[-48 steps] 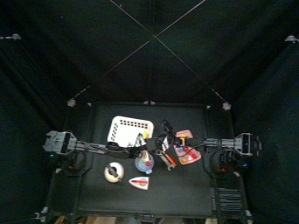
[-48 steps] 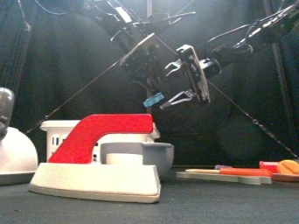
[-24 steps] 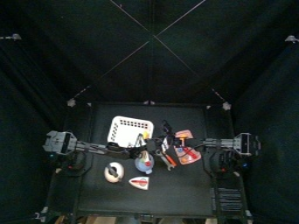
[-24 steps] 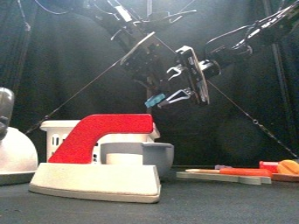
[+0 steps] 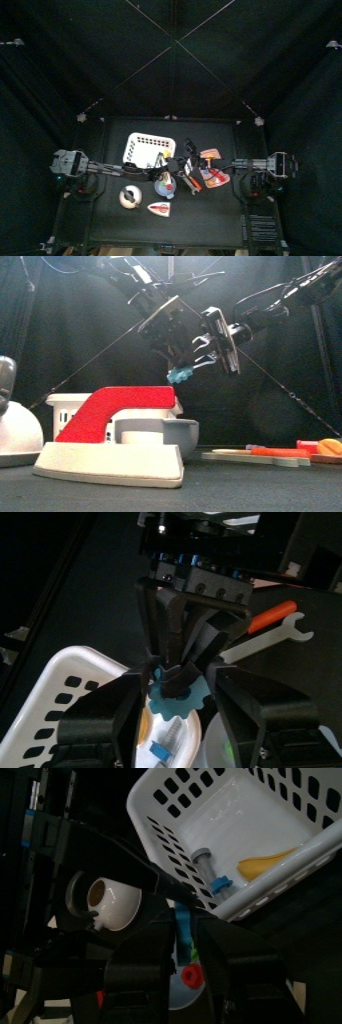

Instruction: Hand over blue gear

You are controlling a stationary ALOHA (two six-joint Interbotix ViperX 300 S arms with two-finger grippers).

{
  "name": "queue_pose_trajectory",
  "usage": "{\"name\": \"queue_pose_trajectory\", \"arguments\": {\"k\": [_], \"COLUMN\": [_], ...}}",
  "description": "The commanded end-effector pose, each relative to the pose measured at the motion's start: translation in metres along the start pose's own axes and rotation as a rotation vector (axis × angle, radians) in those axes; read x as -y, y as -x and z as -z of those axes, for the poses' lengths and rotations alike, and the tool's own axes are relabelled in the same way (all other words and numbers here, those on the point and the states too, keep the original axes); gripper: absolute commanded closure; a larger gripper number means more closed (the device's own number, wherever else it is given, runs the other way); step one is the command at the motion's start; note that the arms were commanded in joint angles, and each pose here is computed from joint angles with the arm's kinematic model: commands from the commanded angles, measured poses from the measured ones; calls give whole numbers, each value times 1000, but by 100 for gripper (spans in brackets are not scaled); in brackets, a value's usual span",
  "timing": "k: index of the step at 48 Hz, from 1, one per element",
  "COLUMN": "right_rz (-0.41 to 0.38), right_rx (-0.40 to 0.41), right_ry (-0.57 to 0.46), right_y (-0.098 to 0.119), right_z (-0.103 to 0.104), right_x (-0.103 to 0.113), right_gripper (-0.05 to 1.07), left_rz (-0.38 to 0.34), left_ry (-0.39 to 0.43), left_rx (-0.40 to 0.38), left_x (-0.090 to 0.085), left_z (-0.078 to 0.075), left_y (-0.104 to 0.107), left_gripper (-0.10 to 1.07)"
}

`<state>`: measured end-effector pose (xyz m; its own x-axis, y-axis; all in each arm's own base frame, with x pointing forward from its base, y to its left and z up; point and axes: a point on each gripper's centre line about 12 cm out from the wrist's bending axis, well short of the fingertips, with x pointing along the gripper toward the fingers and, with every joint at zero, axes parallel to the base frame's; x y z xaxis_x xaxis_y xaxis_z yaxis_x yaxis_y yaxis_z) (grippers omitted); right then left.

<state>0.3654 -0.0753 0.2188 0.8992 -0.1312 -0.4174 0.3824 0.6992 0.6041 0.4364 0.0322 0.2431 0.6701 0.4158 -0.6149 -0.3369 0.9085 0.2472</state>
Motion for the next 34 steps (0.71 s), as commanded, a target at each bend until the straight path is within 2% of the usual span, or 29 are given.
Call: {"name": "queue_pose_trajectory", "arguments": {"k": [1,26,34], "right_rz": [-21,-17,-6], "right_rx": [26,19,9], "right_ry": [2,2,-5], "right_y": [2,3,9], "right_z": [-9,-6,0], "right_x": [-7,-5,-1], "right_gripper": [44,44,44], "left_rz": [2,-5,-6], "left_ry": [16,57,106], "left_rx": [38,35,33], "left_x": [-3,-8,-12], "left_z": [-13,-10,-5], "left_y": [6,9,15], "left_gripper": [1,0,0]}}
